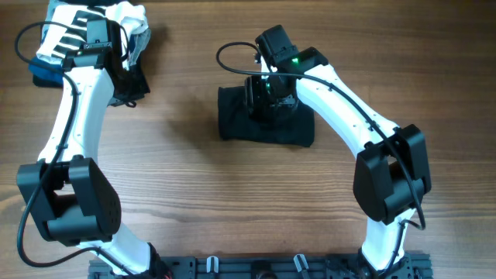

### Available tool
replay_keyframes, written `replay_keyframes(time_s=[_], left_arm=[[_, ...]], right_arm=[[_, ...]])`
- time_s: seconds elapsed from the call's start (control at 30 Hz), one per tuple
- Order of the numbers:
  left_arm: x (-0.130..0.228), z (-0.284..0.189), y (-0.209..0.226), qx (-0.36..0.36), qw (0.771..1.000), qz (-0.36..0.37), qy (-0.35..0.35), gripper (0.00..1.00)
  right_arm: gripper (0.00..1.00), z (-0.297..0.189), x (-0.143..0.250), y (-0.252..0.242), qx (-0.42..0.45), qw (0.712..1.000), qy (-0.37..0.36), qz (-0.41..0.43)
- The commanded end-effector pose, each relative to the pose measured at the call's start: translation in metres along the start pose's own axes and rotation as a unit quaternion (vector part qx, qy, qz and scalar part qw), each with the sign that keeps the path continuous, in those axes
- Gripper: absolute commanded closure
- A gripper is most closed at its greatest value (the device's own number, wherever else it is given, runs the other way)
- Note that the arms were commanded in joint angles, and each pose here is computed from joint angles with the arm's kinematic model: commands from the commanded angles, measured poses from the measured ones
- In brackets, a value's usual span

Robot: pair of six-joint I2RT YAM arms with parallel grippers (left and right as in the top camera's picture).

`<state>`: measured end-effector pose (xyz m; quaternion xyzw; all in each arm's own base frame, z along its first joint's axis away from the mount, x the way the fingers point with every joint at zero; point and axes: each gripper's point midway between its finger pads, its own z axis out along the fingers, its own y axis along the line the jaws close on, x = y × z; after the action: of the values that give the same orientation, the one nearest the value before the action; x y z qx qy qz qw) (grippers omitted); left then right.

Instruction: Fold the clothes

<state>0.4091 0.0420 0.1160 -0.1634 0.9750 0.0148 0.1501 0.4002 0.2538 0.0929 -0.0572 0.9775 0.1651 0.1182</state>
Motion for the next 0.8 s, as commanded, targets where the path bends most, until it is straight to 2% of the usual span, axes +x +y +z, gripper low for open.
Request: replay_keyframes(time_s=[0.0, 0.13, 0.2, 0.23, 0.33, 0.43, 0.6, 0.77], left_arm=[[0.002, 0.002, 0.0, 0.001, 1.0, 0.007, 0.004, 0.8], [0.002, 0.002, 0.0, 0.001, 1.0, 0.007, 0.004, 0.8], [0.002, 0.002, 0.0, 0.001, 1.0, 0.007, 0.005, 0.8], [0.002, 0.002, 0.0, 0.001, 1.0, 0.007, 0.006, 0.8], [0.005, 0.002, 0.001, -0.001, 1.0, 0.007, 0.011, 0.8], [0.005, 0.002, 0.001, -0.001, 1.0, 0.007, 0.011, 0.8], [0.003, 0.002, 0.01, -0.009, 1.0, -0.002, 0.009, 0.84], [-0.003, 0.003, 0.042, -0.019, 0.999, -0.041, 0.008, 0.86]], right_arm=[[0.34, 0.001, -0.011, 0.004, -0.002, 1.0, -0.019, -0.013], [0.36, 0.014, -0.008, 0.01, -0.012, 1.0, -0.008, -0.013], [0.41, 0.027, -0.003, 0.009, -0.012, 1.0, 0.006, -0.003], [0.48, 0.03, -0.002, 0.009, -0.015, 1.0, 0.01, 0.0], [0.77, 0.031, -0.004, 0.011, -0.022, 1.0, 0.007, 0.0], [0.94, 0.031, -0.005, 0.012, -0.023, 1.0, 0.004, 0.001], [0.96, 0.008, -0.011, 0.019, -0.027, 1.0, -0.004, 0.005], [0.96, -0.057, -0.028, 0.06, -0.053, 0.997, -0.045, -0.033]])
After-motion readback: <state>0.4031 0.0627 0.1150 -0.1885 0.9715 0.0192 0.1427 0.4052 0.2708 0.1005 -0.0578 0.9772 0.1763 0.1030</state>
